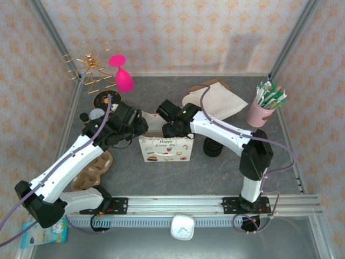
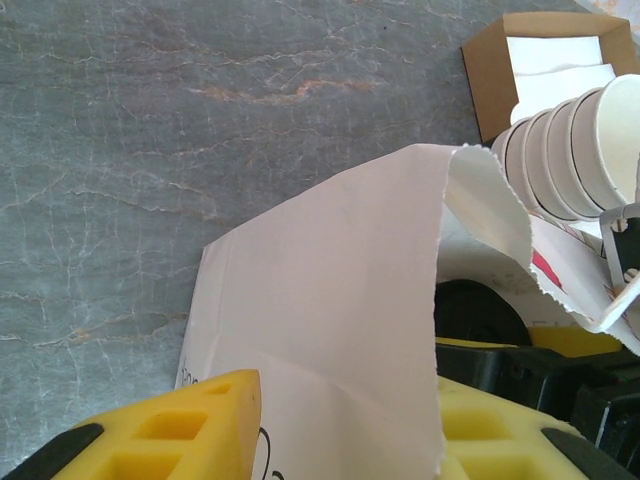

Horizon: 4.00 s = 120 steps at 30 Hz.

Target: Pack the takeout coffee

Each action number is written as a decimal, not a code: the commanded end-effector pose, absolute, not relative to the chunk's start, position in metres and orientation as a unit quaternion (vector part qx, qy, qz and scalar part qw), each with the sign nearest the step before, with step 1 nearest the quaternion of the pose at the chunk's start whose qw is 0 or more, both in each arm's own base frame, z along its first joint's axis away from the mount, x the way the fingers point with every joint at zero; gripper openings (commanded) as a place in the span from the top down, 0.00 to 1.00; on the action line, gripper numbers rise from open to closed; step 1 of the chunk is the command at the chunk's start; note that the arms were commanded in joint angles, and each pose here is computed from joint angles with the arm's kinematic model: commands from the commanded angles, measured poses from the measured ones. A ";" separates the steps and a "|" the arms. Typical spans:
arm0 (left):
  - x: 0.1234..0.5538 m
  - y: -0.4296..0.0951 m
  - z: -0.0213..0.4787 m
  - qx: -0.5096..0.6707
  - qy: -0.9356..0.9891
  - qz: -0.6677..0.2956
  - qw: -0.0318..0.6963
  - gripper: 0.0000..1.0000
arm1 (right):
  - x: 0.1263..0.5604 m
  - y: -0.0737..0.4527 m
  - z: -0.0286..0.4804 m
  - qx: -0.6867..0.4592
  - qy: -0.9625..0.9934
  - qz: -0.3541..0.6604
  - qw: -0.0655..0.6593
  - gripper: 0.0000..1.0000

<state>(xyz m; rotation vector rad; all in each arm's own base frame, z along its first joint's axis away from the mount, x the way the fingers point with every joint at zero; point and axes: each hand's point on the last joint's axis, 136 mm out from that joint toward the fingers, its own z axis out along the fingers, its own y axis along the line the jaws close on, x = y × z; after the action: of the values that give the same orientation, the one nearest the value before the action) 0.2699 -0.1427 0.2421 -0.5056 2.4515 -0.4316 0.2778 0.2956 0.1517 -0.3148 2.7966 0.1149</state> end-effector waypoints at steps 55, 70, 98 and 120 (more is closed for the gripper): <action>0.276 -0.138 0.260 -0.183 0.919 -0.144 0.318 0.58 | 0.283 0.298 0.286 -0.095 0.962 0.100 0.234 0.00; 0.279 -0.137 0.285 -0.174 0.911 -0.151 0.341 0.50 | 0.281 0.291 0.342 -0.072 0.944 0.173 0.273 0.00; 0.321 -0.154 0.370 -0.068 0.862 -0.158 0.477 0.40 | 0.345 0.095 0.377 0.196 0.879 0.100 0.424 0.00; 0.323 -0.202 0.397 0.061 0.814 -0.245 0.522 0.34 | 0.324 -0.041 0.325 0.350 0.848 -0.061 0.393 0.21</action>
<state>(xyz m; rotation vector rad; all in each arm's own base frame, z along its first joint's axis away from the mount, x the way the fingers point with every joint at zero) 0.3234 -0.1916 0.3826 0.0884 2.0114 -0.5370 0.3170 -0.0374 0.3408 0.8993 2.1068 -0.1016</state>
